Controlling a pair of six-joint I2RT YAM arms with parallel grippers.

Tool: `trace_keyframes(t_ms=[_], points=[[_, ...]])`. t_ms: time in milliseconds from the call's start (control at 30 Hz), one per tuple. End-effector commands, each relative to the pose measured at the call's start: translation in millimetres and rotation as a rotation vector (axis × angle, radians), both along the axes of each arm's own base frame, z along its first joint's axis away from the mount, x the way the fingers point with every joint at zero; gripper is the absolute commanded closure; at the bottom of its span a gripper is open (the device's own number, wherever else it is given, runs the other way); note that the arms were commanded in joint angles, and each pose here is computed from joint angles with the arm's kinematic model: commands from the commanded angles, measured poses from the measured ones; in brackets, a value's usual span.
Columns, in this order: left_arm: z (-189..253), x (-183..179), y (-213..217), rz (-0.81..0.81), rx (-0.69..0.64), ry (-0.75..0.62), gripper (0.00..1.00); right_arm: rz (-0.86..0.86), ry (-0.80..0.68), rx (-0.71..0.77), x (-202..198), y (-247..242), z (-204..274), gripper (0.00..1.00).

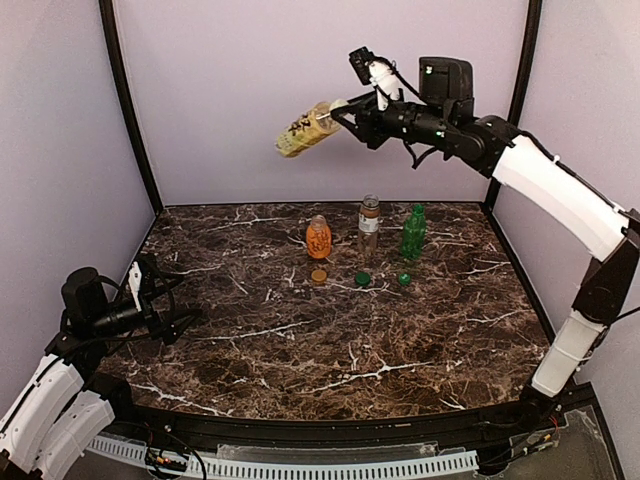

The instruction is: Unscrew the bottle caps

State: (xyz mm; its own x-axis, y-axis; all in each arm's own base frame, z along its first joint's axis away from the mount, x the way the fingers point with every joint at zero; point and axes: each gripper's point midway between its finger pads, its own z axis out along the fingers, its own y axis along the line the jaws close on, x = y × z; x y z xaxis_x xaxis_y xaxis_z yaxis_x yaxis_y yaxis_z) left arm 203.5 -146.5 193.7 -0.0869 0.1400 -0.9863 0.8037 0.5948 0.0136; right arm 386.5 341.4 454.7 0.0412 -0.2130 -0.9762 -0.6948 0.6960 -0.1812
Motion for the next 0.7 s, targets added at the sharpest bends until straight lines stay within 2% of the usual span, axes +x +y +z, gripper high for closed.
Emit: trace_keyframes(t_ms=[0,100,233,433,667], points=[[-6,-2,0,-0.01,0.007,0.006,0.01,0.541,-0.025,0.055,-83,95,5,1.0],[-6,-3,0,-0.015,0.016,-0.002,0.01,0.768,0.063,0.019,-127,134,-26,1.0],[-6,-5,-1,-0.027,0.027,-0.005,0.01,0.903,0.163,-0.067,-166,162,-66,1.0],[-10,-8,-2,-0.046,0.03,0.005,0.01,0.895,0.289,-0.158,-176,175,-111,1.0],[-12,-13,-6,-0.079,0.025,0.014,0.01,0.951,0.421,-0.164,-189,186,-144,1.0]])
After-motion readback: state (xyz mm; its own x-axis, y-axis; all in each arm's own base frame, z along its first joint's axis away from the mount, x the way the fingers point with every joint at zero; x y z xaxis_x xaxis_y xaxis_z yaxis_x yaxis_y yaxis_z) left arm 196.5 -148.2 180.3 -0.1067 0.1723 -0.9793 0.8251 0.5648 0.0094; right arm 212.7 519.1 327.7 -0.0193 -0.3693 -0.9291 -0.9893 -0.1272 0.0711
